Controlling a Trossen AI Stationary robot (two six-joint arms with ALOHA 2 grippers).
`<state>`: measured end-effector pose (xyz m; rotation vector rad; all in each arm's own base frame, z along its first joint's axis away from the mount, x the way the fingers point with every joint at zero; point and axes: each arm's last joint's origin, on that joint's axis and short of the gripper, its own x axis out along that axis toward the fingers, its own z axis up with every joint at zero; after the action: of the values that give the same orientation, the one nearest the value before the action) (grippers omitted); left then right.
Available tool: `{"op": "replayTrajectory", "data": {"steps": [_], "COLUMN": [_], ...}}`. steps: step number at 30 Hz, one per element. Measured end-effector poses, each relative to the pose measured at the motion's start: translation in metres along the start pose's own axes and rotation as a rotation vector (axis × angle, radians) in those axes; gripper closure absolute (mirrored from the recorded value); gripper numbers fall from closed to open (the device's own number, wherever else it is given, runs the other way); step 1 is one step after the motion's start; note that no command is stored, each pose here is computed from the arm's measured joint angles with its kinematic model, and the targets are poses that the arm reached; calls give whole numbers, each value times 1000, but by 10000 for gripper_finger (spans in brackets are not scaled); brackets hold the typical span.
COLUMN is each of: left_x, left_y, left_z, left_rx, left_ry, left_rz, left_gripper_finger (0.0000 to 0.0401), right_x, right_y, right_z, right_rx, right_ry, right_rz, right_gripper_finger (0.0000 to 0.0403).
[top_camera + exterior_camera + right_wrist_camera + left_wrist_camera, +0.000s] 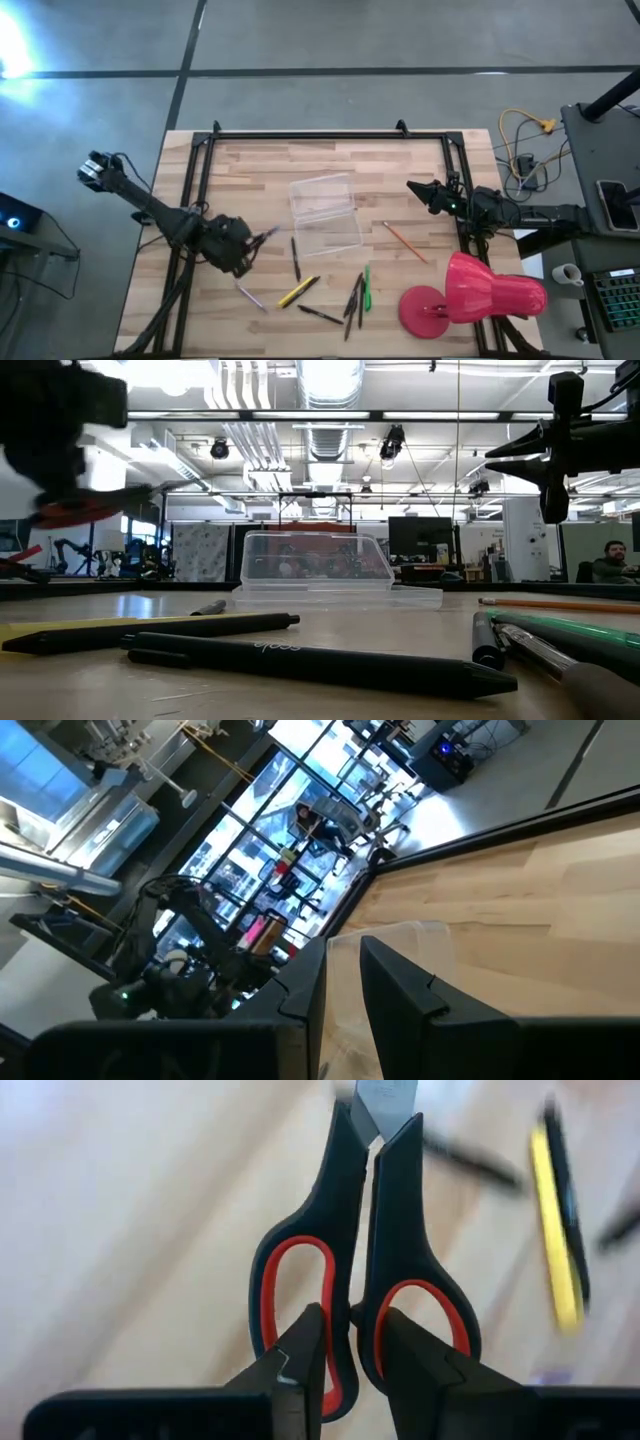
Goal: Pick & place school supplies into a supply box
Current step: Put the black scissors into the transparent supply box
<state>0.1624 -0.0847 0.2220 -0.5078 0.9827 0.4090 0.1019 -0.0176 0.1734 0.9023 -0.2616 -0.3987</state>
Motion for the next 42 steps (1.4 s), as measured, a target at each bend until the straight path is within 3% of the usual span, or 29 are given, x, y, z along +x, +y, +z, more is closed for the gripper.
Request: {"op": "replayTrajectory", "data": {"steps": [4,9,15,21,25,29,35,42], "left_x": [-8,1,38,84,116,138,138,134], "left_y": [-2,-5,1,-6,-3,13,38,54], "left_z": [33,91,151,183,197,204,213,211], "left_rx": [37,196,322,396,368,259,70,9], "left_ry": [-155,-179,-117,-51,19,85,83,153], "left_rz": [66,201,215,207,228,260,292,346], "left_gripper_finger": [342,342,342,342,342,342,342,342], "right_x": [0,0,0,0,0,0,0,0], "right_y": [1,2,3,4,4,4,5,5], "right_z": [0,2,2,2,1,1,0,0], "right_rx": [3,12,20,23,41,51,56,54], "right_ry": [-5,-18,-17,3,8,15,62,64], "right_rz": [6,23,33,50,53,58,92,93], "right_gripper_finger": [344,344,344,344,344,344,344,344]}}
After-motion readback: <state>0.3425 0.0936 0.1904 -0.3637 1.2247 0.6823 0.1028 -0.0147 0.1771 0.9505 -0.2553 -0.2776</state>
